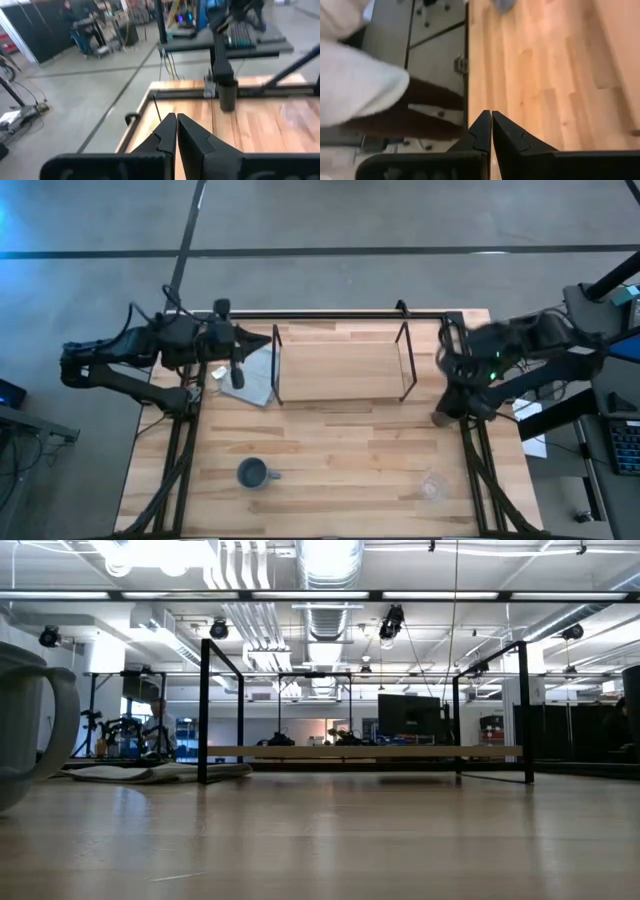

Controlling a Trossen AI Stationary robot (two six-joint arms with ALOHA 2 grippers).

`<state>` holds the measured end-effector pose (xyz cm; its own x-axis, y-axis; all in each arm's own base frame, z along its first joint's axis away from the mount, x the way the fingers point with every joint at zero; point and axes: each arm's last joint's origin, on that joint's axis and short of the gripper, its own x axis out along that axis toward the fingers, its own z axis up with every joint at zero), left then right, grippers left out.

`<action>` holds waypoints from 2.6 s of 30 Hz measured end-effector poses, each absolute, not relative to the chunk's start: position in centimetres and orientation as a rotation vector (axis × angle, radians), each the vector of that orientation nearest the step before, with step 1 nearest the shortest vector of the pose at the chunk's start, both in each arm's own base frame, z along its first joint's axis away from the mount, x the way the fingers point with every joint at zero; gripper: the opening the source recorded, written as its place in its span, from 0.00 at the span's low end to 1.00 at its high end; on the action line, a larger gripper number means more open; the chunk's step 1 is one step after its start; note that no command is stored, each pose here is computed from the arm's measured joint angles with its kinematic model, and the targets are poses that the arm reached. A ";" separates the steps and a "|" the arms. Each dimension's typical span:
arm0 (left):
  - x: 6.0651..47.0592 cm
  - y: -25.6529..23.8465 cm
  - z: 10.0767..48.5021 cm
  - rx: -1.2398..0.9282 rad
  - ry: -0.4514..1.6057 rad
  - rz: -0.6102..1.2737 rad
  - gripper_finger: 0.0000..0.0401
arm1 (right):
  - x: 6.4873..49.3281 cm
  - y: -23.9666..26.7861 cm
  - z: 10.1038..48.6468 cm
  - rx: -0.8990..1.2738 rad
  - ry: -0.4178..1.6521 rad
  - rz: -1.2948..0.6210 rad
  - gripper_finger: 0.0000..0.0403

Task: Stack small to large cups/mugs on shelf
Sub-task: Put the transparent mug on the shelf

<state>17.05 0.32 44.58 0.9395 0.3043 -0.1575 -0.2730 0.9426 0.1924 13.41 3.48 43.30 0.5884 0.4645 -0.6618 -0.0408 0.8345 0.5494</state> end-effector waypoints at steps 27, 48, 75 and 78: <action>15.4 0.5 45.8 0.156 0.113 0.330 0.00 | 18.3 14.1 30.3 0.547 1.466 -0.047 0.05; 11.6 0.7 46.9 0.143 0.015 0.353 0.00 | 21.2 16.7 24.9 0.480 1.757 -0.155 0.25; 12.0 0.7 46.6 0.148 0.037 0.355 0.00 | 19.0 16.1 27.0 0.488 1.806 -0.194 0.24; 12.0 0.7 46.6 0.148 0.037 0.356 0.00 | 18.4 16.4 27.5 0.522 1.789 -0.205 0.24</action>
